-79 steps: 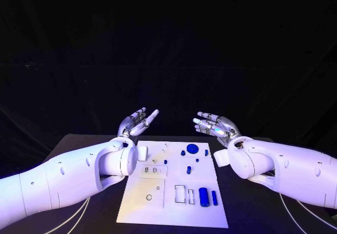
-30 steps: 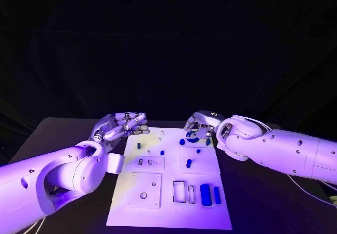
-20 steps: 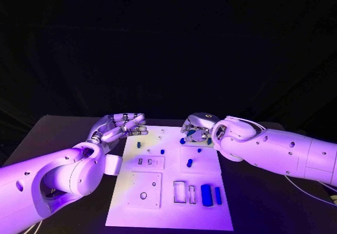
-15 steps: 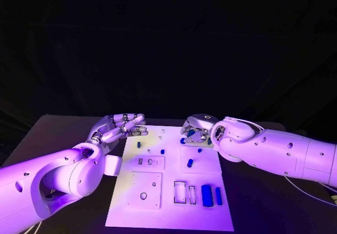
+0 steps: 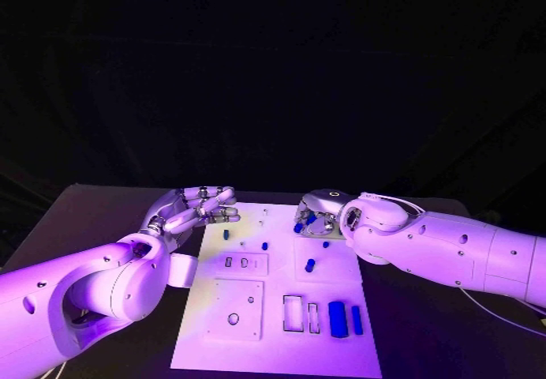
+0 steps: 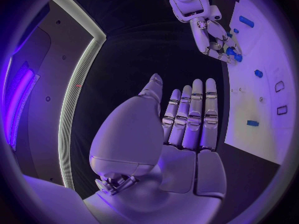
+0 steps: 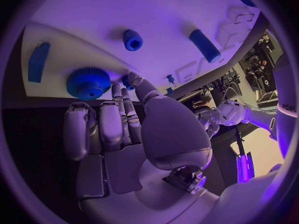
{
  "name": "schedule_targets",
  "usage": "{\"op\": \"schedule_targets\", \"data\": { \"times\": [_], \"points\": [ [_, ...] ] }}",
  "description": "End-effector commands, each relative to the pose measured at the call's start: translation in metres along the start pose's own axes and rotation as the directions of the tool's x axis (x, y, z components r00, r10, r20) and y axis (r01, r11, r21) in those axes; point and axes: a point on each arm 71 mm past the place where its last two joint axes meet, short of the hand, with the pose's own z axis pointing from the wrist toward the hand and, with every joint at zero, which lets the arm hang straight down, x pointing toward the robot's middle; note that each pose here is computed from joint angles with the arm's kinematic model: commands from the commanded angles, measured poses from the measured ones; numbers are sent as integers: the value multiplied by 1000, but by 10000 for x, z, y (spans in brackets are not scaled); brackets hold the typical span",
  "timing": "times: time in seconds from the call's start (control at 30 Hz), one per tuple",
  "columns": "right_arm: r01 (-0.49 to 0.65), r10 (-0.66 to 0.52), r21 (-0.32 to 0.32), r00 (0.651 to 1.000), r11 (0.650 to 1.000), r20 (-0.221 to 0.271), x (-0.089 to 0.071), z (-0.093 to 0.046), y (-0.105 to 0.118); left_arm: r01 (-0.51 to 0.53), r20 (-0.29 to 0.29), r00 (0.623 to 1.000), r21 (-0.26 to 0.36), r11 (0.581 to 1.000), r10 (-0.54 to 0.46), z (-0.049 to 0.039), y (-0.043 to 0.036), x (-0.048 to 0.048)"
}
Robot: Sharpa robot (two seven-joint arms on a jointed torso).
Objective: Assemble the parts on the task board
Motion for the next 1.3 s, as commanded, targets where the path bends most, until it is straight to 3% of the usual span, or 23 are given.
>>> {"op": "schedule_targets", "data": {
  "times": [0.03, 0.2, 0.47, 0.97, 1.3],
  "points": [
    [23, -23, -1, 999, 1000, -27, 29, 8, 17, 12, -21, 1000, 3, 1000, -12, -1, -19, 25],
    [21, -21, -8, 999, 1000, -28, 38, 11, 40, 11, -19, 1000, 3, 1000, -11, 0, -23, 17],
    [11, -11, -9, 1000, 1000, 9, 14, 2, 37, 9, -15, 1000, 1, 1000, -9, 1, -25, 3],
    [-89, 88, 3, 989, 996, 118, -120, -52, 67, 8, -5, 1000, -10, 1000, -8, 2, -18, -31],
    [-107, 101, 25, 979, 994, 179, -196, 81, 118, 11, -5, 1000, -17, 1000, -11, 3, -16, -34]
  ]
}}
